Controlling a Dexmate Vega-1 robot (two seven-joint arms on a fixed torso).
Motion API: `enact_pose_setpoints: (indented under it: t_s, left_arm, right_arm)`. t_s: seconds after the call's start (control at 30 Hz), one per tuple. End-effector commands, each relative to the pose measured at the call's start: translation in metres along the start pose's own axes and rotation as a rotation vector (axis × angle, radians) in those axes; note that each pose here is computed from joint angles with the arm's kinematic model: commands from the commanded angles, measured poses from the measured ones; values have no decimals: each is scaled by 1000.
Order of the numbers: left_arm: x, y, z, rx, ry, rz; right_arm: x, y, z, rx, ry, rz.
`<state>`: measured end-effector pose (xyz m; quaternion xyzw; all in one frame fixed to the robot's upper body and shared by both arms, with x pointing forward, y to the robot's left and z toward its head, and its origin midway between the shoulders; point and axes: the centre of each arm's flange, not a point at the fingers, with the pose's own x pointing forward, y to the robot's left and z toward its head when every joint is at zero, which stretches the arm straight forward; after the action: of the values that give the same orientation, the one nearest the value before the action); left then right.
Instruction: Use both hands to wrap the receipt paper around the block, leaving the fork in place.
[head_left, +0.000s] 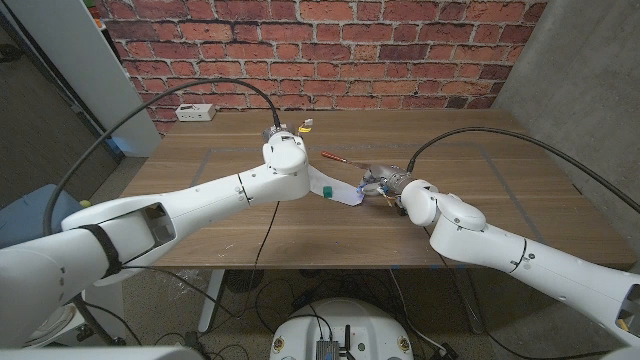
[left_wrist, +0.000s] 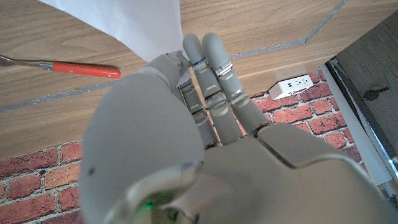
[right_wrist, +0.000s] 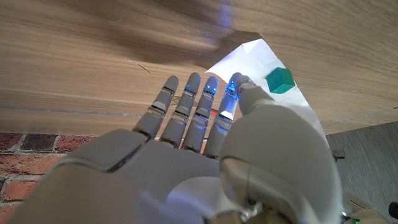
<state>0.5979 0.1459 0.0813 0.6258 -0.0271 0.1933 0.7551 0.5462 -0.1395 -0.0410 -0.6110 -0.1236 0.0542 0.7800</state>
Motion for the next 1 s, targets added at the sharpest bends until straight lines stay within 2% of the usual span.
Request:
enact_pose_setpoints:
  t_s: [0.03, 0.17, 0.33, 0.5, 0.67, 0.87, 1.0]
  left_arm:
    - [1, 5, 4, 0, -6, -1]
    - [3, 5, 3, 2, -6, -14]
    - [7, -1, 1, 5, -4, -54]
    - [10, -4, -4, -19, -10, -90]
    - [11, -6, -7, -37, -10, -101]
    - [12, -6, -9, -41, -5, -99]
    - [13, -6, -9, -44, -6, -99]
  right_arm:
    - [6, 9, -6, 1, 40, 60]
    - [4, 7, -3, 44, -6, 18]
    - [4, 6, 7, 58, -60, -57]
    - [10, 4, 14, 99, -107, -54]
    - [18, 7, 24, 140, -158, -33]
    - [23, 12, 33, 160, -185, -33]
    - [28, 15, 36, 163, -202, -5]
